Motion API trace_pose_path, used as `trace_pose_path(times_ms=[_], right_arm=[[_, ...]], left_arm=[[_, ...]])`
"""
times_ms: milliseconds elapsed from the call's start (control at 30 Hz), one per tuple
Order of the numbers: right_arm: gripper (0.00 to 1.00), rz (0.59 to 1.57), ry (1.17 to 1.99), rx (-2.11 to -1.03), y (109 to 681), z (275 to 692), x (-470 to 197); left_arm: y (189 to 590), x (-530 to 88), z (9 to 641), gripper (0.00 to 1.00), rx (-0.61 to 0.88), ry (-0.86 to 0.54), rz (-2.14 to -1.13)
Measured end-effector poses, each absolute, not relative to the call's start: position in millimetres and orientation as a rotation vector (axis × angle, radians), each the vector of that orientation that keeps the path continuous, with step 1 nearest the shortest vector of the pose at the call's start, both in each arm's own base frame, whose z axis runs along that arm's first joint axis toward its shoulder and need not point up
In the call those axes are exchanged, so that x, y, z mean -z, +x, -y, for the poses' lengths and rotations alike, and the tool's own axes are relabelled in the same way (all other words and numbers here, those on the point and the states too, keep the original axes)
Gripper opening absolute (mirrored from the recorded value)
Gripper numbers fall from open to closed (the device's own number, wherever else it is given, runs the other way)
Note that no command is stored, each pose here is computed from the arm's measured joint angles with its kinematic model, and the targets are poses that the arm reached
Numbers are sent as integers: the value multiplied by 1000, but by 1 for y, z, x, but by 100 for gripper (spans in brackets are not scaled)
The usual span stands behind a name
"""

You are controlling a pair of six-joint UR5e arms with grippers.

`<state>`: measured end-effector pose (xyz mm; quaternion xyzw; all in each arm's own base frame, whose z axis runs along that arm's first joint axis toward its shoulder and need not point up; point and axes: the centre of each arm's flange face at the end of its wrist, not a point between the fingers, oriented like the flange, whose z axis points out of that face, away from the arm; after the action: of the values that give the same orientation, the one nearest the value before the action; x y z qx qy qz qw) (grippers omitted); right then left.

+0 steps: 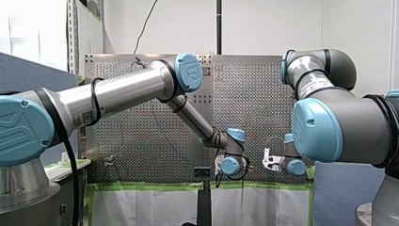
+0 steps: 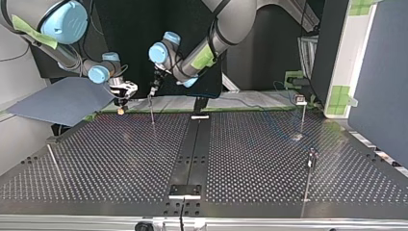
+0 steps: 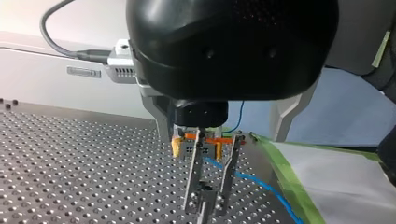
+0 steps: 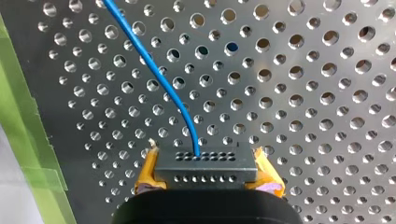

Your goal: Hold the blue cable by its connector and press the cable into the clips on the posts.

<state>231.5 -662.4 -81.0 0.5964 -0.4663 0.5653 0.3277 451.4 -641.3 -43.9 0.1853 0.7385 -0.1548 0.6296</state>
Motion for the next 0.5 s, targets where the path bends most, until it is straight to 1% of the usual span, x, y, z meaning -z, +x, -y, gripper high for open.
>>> trace_pose_path(times_ms=[500], right_arm=[[0,1220,1564,-1481,233,662,81]], left_arm=[[449,44,643,100,351,428,-1692]])
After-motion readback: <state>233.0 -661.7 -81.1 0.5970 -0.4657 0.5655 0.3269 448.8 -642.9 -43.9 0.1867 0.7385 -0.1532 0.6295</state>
